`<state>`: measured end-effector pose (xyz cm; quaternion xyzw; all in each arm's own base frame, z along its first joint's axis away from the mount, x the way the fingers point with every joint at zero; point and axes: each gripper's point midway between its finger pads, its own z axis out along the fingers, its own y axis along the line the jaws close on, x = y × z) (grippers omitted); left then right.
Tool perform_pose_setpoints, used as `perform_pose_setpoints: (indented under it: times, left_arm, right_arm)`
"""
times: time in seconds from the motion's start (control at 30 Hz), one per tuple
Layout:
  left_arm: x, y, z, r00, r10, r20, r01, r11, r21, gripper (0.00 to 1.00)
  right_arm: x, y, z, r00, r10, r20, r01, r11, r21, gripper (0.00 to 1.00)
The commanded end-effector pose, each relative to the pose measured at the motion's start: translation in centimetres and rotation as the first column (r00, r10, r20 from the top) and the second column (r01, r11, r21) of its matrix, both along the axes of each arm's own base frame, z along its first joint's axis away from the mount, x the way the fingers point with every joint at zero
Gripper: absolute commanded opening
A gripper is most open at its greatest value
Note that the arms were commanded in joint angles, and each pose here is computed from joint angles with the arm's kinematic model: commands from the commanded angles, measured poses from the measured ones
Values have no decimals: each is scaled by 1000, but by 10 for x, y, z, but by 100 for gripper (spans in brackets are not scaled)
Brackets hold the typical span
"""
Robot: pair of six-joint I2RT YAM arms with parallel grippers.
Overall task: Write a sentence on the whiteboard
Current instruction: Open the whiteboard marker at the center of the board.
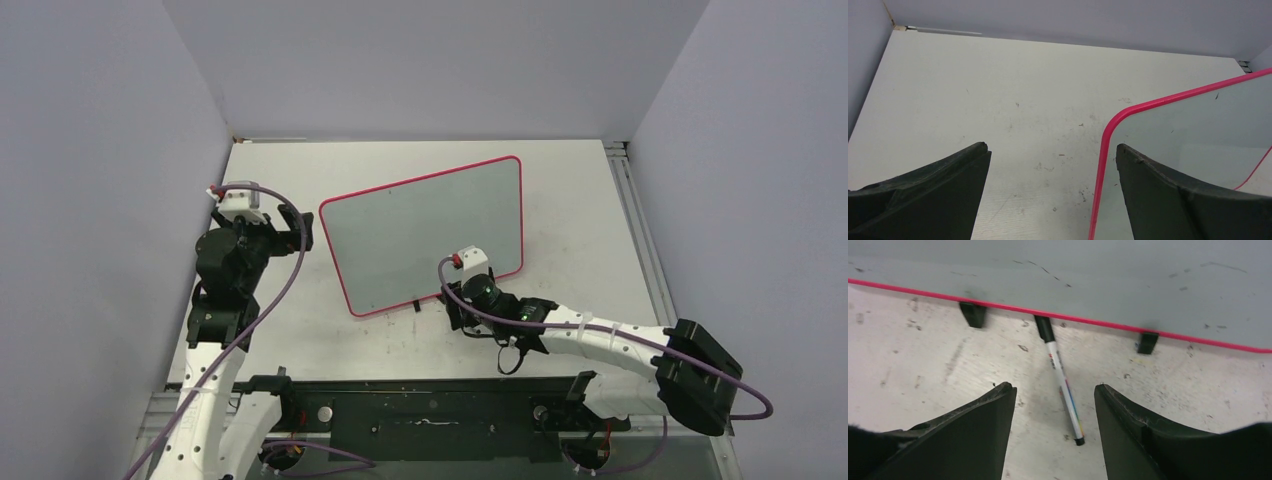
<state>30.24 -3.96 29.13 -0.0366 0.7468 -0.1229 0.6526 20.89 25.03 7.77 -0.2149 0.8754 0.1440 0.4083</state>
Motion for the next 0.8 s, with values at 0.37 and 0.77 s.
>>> perform_pose_setpoints:
  times: [0.37,0.77]
  left_arm:
    - [-2,-11,8,996,-75,44,74,997,23,96]
    - [-3,-13,10,995,-87,51,87,996,20,96]
  right_arm:
    - [-2,-21,-37,987,3,-159,-23,992,-124,46]
    - [-5,-23,-56,983,-4,-181,-34,978,-205,34]
